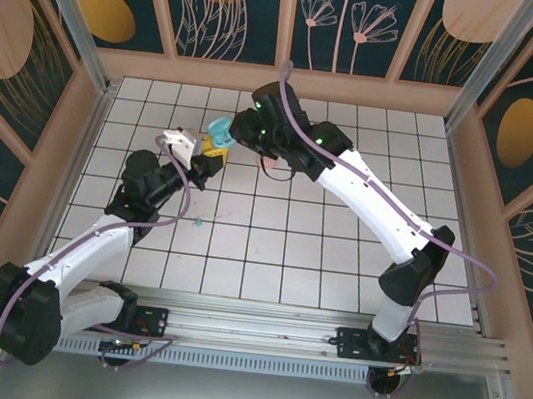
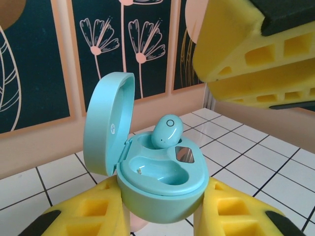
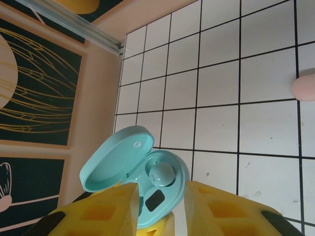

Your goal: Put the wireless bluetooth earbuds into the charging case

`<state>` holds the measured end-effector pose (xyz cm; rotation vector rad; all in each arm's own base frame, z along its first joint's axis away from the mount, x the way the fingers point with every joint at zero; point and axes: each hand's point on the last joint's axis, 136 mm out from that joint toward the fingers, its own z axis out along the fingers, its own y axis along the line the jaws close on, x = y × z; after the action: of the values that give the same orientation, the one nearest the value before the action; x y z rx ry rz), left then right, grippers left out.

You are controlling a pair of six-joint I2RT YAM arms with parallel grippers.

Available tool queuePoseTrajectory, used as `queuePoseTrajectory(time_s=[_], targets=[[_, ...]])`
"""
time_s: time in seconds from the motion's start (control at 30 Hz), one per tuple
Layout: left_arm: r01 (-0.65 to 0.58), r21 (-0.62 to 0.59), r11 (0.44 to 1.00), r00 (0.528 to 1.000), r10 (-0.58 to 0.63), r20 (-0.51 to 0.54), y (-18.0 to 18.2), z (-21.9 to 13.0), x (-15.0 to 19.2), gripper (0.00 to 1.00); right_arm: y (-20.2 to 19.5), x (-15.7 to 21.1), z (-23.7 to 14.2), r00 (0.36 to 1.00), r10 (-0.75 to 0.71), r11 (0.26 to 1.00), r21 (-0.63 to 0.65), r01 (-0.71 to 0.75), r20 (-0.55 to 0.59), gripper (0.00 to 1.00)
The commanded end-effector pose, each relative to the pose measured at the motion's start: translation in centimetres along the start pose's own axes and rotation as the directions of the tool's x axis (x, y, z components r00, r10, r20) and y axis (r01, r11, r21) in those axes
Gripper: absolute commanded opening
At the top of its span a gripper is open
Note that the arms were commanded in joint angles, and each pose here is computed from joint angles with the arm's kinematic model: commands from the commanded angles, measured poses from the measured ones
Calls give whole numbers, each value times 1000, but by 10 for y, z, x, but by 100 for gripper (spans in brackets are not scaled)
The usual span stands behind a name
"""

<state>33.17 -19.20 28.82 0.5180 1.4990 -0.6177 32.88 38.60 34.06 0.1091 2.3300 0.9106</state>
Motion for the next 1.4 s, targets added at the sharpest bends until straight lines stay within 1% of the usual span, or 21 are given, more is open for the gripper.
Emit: queuePoseTrajectory(time_s=[0.0,0.53,0.77,1.07,1.37], targets=[[-48,-21,999,998,49,31,0,-2,-13,18,1,4,1,1000,-18,999,33,19,-11,31],[-101,-31,994,995,102,13,-7,1,-11,18,4,11,10,999,-21,998,55,23,-41,31],[-102,-36,994,995,102,19,-6,1,-13,18,7,11,5,999,-29,997,64,31,-28,31],[-104,-34,994,994,105,27,-8,-1,-14,18,4,19,16,998,-24,996,79,29,-64,31],[-107,-21,994,994,108,32,-11,-1,-15,18,1,18,19,998,-29,994,102,36,-64,31]])
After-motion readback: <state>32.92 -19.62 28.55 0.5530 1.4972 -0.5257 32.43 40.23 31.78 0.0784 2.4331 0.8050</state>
